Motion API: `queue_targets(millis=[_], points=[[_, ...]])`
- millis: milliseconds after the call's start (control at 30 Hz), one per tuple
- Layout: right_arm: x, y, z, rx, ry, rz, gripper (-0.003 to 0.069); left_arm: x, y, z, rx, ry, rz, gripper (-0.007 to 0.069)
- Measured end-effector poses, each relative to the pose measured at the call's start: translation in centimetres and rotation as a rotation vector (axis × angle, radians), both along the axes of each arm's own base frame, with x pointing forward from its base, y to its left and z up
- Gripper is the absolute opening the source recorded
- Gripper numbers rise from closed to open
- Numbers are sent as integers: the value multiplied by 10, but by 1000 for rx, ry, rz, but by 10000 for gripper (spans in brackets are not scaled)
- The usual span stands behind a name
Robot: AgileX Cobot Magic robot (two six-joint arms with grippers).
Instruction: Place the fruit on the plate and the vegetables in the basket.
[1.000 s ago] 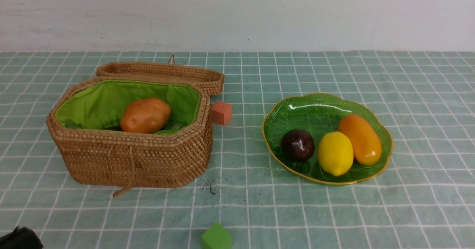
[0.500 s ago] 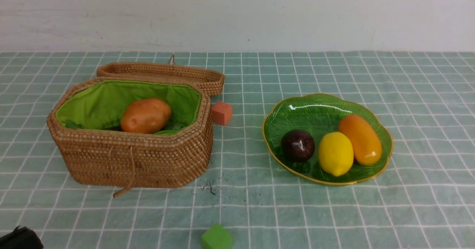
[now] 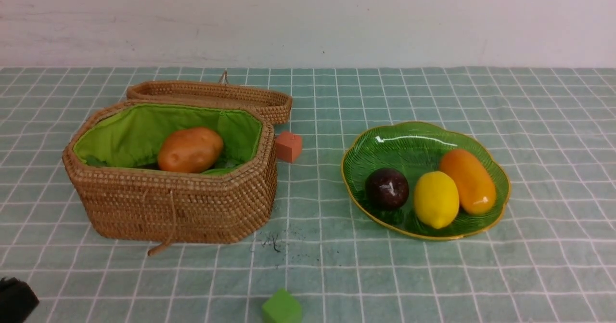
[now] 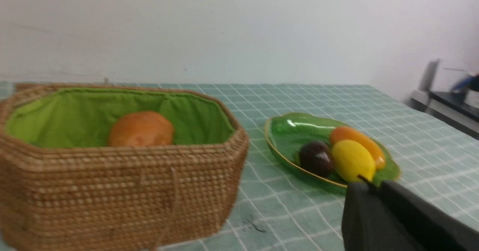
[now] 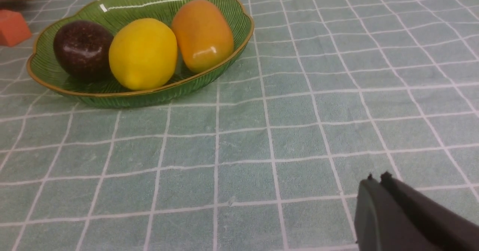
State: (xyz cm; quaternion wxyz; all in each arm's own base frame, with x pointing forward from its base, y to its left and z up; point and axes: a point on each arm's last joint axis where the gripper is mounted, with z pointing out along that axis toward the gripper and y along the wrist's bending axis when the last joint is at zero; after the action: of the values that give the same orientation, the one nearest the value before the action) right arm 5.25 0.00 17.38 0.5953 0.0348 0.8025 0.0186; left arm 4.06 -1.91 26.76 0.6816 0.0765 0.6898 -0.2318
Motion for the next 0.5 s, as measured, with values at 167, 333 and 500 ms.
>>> queue_targets(millis=[167,333,500], points=[[0,0,0,0,1,0,-1,3,10,-16,-23,-7,236,-13],[0,0,0,0,1,0,3,13,13,-62,-17,131,325,-13],[0,0,0,1,1,0,7,12,12,-96,17,344,323,-13]])
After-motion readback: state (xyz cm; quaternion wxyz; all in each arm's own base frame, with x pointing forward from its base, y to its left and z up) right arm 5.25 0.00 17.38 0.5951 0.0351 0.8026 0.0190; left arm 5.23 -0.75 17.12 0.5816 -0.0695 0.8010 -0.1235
